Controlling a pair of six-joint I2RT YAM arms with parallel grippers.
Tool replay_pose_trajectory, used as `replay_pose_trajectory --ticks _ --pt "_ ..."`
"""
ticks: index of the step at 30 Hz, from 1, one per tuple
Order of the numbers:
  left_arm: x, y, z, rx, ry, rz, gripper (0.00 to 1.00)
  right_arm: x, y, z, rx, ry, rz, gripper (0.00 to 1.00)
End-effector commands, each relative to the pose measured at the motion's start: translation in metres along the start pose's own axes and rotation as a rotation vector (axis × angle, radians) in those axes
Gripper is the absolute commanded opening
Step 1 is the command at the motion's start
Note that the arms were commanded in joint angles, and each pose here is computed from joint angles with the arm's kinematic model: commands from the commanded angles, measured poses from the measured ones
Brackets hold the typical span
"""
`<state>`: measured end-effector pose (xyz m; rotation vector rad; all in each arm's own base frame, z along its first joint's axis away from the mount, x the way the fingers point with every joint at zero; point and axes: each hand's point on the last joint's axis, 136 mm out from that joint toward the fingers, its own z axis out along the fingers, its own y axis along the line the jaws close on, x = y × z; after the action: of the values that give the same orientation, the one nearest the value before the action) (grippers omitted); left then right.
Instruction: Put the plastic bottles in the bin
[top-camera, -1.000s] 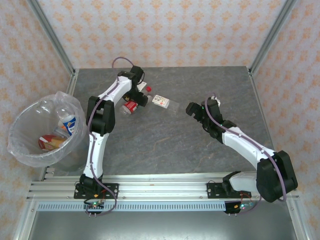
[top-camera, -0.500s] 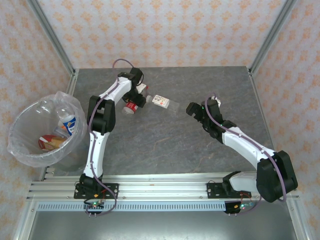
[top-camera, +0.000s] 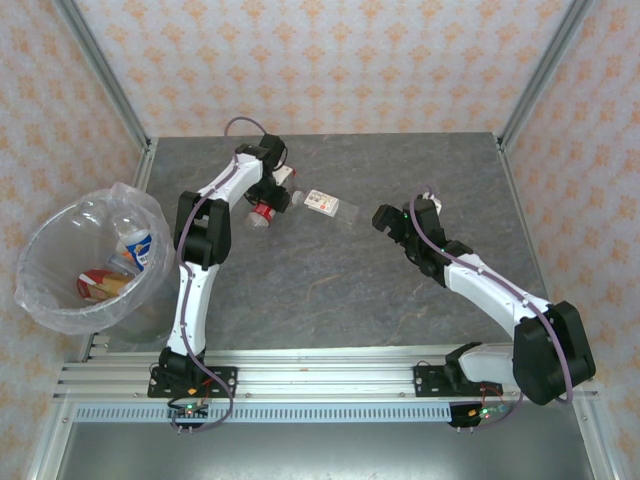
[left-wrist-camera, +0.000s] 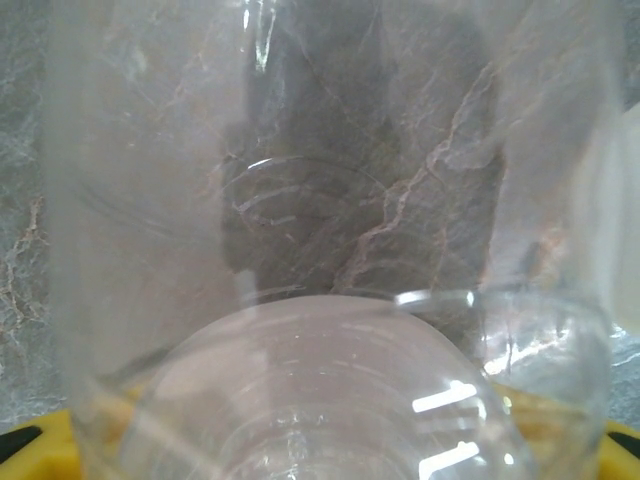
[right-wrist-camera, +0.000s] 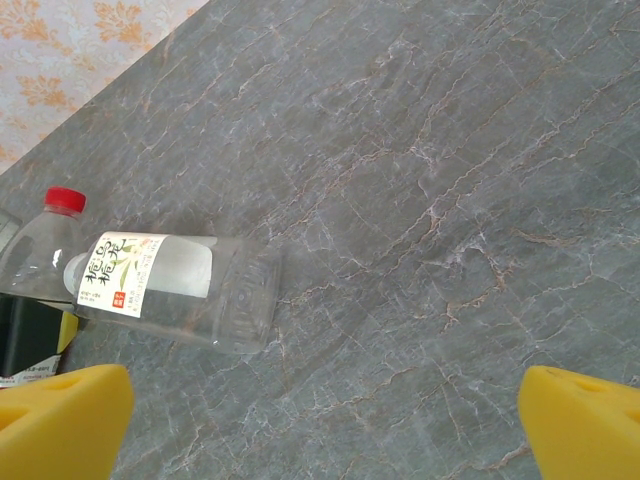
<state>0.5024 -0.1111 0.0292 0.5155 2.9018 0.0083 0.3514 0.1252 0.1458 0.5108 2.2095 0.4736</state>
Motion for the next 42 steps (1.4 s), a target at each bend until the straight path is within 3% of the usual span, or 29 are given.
replay_pose_trajectory --ticks 1,24,29,42 --pt "-0.017 -0.004 -0.035 0.015 -0.101 -0.039 0.52 0.0 -0.01 -0.003 0.03 -0.014 -0.005 0.99" --pt "-0.036 -0.015 -0.169 -0.004 -0.442 -0.178 0.52 0.003 0.0 0.003 -0.03 -0.008 0.0 0.99" --pt "-0.027 -0.013 -0.216 -0.042 -0.544 -0.21 0.52 0.003 0.004 0.005 -0.05 -0.007 0.003 0.99" --pt "0.024 -0.003 -0.3 -0.099 -0.724 -0.271 0.52 -0.006 0.021 0.012 -0.126 -0.041 0.04 0.99"
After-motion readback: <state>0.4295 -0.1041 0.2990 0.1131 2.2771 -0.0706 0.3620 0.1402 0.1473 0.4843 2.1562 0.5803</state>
